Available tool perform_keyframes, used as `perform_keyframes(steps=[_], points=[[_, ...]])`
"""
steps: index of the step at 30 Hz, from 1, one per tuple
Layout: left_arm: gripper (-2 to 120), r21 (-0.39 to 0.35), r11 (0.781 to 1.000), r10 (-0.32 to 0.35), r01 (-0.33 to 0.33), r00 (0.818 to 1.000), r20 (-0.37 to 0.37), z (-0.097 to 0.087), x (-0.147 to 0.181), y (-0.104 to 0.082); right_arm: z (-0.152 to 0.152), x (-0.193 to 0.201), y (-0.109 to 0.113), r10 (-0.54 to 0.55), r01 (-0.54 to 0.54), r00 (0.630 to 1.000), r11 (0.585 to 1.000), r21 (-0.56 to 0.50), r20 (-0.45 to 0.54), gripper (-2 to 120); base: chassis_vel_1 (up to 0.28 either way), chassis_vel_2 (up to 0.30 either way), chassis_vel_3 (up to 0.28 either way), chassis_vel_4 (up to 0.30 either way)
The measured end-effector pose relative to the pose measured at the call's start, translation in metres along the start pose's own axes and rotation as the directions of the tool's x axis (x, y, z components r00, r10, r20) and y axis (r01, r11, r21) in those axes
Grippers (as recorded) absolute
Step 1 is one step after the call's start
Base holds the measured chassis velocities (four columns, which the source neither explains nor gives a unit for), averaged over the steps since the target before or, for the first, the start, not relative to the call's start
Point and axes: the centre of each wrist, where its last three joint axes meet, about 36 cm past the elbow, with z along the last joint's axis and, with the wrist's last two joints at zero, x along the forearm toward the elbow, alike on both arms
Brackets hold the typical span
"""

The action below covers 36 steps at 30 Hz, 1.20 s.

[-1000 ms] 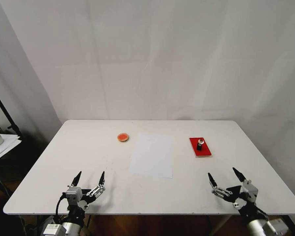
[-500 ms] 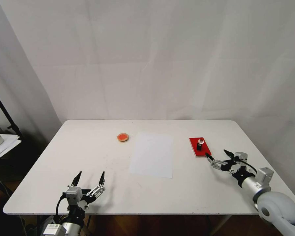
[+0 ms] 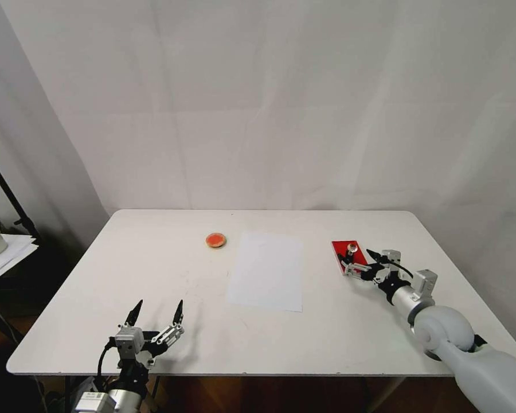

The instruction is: Pick up the stamp from the ink pad and place it onto another ink pad.

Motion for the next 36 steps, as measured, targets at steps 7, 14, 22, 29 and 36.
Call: perform_keyframes(steps=[7, 14, 22, 29, 36], points=[[100, 0.0, 1.0, 0.0, 0.0, 1.0, 0.0, 0.0, 0.0, 0.0, 0.0, -0.006, -0.002, -0.008, 0.008, 1.0, 1.0, -0.006, 0.008, 80, 0.0, 0.0, 0.0, 0.0], [100, 0.0, 1.0, 0.0, 0.0, 1.0, 0.0, 0.0, 0.0, 0.0, 0.001, -0.009, -0.004, -0.015, 0.015, 1.0, 1.0, 0.0, 0.0, 52, 0.0, 0.0, 0.0, 0.0], [100, 0.0, 1.0, 0.0, 0.0, 1.0, 0.0, 0.0, 0.0, 0.0, 0.003, -0.007, -0.011, -0.012, 0.012, 1.0, 1.0, -0.006, -0.017, 25, 0.0, 0.0, 0.0, 0.0], [100, 0.0, 1.0, 0.0, 0.0, 1.0, 0.0, 0.0, 0.0, 0.0, 0.003, -0.005, -0.011, -0.026, 0.026, 0.999, 1.0, -0.004, -0.024, 9, 0.0, 0.0, 0.0, 0.0], [100, 0.0, 1.0, 0.0, 0.0, 1.0, 0.0, 0.0, 0.0, 0.0, 0.001, -0.006, -0.01, -0.041, 0.042, 0.999, 0.999, 0.01, -0.03, 9, 0.0, 0.0, 0.0, 0.0]])
